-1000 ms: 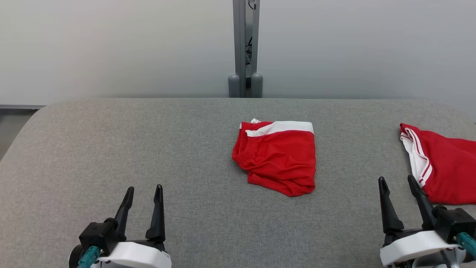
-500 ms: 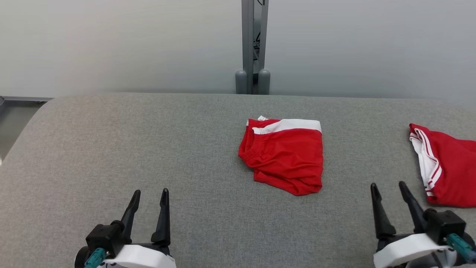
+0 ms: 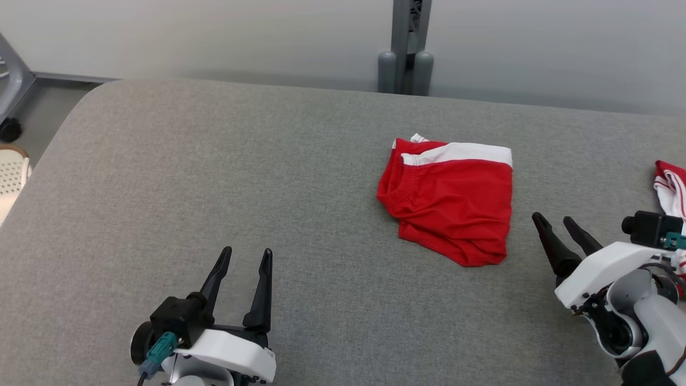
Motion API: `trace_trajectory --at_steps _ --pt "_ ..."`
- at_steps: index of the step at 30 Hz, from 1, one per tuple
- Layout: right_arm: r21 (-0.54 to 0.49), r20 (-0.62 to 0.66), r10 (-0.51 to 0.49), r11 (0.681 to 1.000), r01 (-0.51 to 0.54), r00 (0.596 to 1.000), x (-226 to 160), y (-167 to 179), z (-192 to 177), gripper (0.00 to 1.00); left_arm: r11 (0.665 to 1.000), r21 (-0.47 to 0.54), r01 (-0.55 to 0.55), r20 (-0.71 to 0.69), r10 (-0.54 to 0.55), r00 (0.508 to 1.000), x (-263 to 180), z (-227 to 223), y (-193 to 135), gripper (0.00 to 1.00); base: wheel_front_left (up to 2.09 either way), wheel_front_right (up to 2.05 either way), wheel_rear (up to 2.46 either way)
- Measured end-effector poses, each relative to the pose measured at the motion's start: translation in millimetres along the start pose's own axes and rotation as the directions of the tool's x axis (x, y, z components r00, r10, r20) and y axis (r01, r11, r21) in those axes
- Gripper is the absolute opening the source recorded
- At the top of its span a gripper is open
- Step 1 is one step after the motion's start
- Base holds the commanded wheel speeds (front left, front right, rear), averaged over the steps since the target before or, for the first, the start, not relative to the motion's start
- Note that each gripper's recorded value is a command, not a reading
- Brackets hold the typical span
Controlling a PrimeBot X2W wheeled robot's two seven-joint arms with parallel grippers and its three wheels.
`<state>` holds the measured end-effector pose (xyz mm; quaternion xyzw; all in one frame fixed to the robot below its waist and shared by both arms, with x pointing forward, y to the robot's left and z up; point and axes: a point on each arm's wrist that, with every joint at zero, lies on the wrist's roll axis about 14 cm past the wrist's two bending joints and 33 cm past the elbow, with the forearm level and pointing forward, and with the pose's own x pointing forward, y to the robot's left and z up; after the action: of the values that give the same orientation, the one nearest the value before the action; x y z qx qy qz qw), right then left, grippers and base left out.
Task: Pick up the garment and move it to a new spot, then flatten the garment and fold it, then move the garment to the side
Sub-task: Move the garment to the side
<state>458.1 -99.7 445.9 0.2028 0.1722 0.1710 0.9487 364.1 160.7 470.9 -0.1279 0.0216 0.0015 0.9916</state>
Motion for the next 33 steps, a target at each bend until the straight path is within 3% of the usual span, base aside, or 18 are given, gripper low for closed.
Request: trace_trajectory --at_steps 11,15,27,33 --pt "0.146 -0.247 0.018 0.989 0.019 0.969 46.3 -7.9 -33.7 1.00 0.996 0.003 -0.085 -0.027 0.085 0.996 -1.7 -7.1 22.6 1.00 0.00 0.00 0.00" --pt "0.164 -0.278 0.015 0.986 0.032 0.960 59.5 -14.5 -35.6 1.00 0.995 0.010 -0.097 -0.034 0.097 0.995 0.4 -8.8 25.7 1.00 0.00 0.00 0.00" --pt "0.259 -0.366 0.121 0.965 -0.024 0.923 95.4 12.1 -52.1 1.00 0.990 0.068 -0.124 -0.046 0.127 0.991 6.8 -11.7 31.0 1.00 0.00 0.00 0.00" --pt "0.234 -0.391 0.137 0.971 -0.046 0.910 106.7 16.8 -56.1 1.00 0.991 0.065 -0.121 -0.049 0.124 0.991 10.2 -12.2 29.9 1.00 0.00 0.00 0.00"
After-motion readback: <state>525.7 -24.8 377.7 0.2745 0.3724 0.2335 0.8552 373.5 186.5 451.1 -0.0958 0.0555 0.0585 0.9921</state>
